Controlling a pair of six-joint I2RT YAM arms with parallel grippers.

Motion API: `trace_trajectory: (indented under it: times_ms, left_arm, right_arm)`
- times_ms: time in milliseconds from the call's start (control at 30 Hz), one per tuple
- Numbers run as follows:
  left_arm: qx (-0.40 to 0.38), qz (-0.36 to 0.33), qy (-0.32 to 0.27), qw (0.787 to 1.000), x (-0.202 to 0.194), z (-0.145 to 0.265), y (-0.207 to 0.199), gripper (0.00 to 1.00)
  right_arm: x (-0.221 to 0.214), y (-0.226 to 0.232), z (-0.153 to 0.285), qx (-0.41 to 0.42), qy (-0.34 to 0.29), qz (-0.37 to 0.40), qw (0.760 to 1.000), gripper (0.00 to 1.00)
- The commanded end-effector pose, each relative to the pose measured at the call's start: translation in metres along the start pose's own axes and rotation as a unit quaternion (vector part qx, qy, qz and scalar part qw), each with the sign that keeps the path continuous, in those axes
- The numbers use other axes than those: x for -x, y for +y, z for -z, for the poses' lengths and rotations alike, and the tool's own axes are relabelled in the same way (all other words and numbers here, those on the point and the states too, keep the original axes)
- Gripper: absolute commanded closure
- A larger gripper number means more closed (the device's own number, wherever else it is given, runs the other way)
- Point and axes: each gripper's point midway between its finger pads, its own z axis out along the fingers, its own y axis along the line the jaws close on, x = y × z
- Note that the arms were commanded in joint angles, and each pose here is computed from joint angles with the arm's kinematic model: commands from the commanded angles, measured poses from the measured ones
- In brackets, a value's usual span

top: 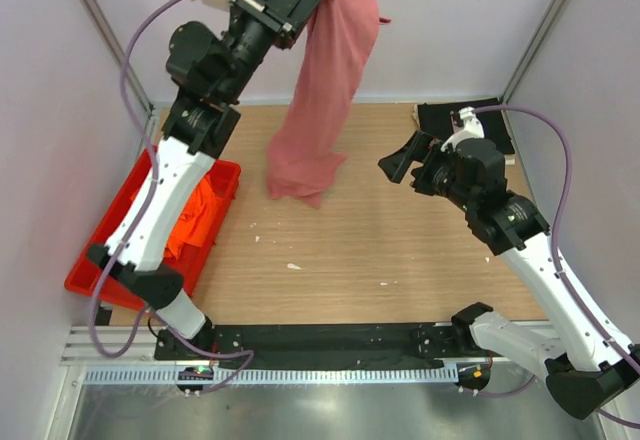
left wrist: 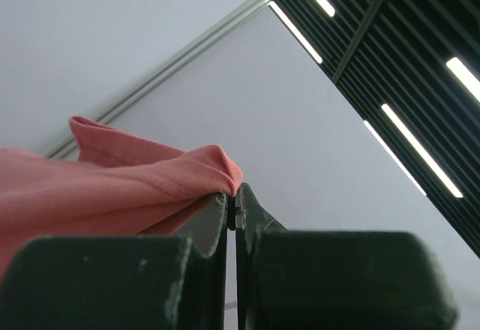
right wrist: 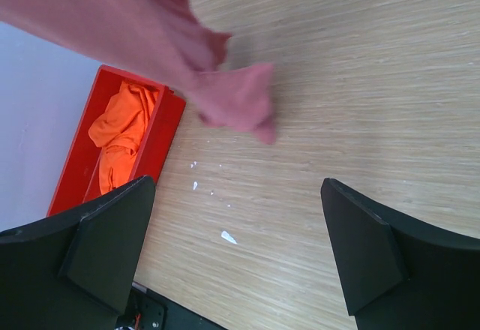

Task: Fold and stack the t-shirts
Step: Move the tshirt to the center of the board

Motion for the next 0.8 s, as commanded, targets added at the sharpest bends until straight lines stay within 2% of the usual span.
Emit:
trace_trajectory:
  times_ms: [0,67,167,200,233,267,300,367,400,433,500,533,667,767]
  left_arm:
    - [-0.077,-0.031,-0.067,0.994,0.043,0.058,-0.085,1.00]
    - [-0.033,-0.071,-0.068,0.995,0.043,0.080,-0.070,1.00]
    - [0.077,-0.101,-0.074,0.989,0.042,0.110,-0.020,1.00]
    - [0.136,-0.121,-0.051,0.982,0.025,0.122,0.029,1.00]
    - [0.164,-0.129,-0.052,0.977,0.027,0.150,0.032,1.00]
    - [0.205,-0.134,-0.045,0.969,0.020,0.166,0.058,1.00]
    - [0.274,-0.143,-0.040,0.950,0.010,0.192,0.106,1.00]
    - [0.372,-0.149,-0.021,0.916,-0.002,0.250,0.151,1.00]
    - [0.442,-0.160,-0.008,0.883,-0.014,0.286,0.197,1.00]
    - [0.484,-0.163,0.012,0.860,-0.024,0.315,0.218,1.00]
    - [0.508,-0.162,0.033,0.846,-0.038,0.349,0.236,1.00]
    - [0.528,-0.163,0.058,0.831,-0.052,0.372,0.257,1.00]
    - [0.537,-0.152,0.087,0.825,-0.071,0.400,0.272,1.00]
    - [0.549,-0.147,0.117,0.815,-0.084,0.412,0.283,1.00]
  right_arm:
    - [0.017,0.009,0.013,0.017,-0.036,0.003,0.999,0.01]
    - [0.012,0.005,0.011,0.010,-0.032,-0.004,0.999,0.01]
    - [0.002,-0.004,0.006,-0.003,-0.021,-0.013,1.000,0.02]
    - [-0.001,-0.009,0.005,-0.012,-0.020,-0.014,1.000,0.02]
    - [-0.011,-0.017,0.001,-0.025,-0.011,-0.020,0.999,0.02]
    - [-0.016,-0.026,-0.001,-0.040,-0.007,-0.026,0.999,0.03]
    - [-0.021,-0.037,-0.005,-0.064,-0.006,-0.031,0.997,0.04]
    - [-0.042,-0.060,-0.014,-0.109,0.016,-0.049,0.993,0.06]
    - [-0.052,-0.076,-0.018,-0.138,0.021,-0.050,0.989,0.07]
    - [-0.059,-0.085,-0.021,-0.159,0.026,-0.056,0.985,0.08]
    - [-0.075,-0.108,-0.030,-0.205,0.035,-0.070,0.976,0.10]
    - [-0.077,-0.119,-0.032,-0.231,0.029,-0.071,0.970,0.12]
    - [-0.097,-0.157,-0.046,-0.303,0.037,-0.094,0.948,0.15]
    - [-0.104,-0.170,-0.059,-0.318,0.041,-0.116,0.940,0.16]
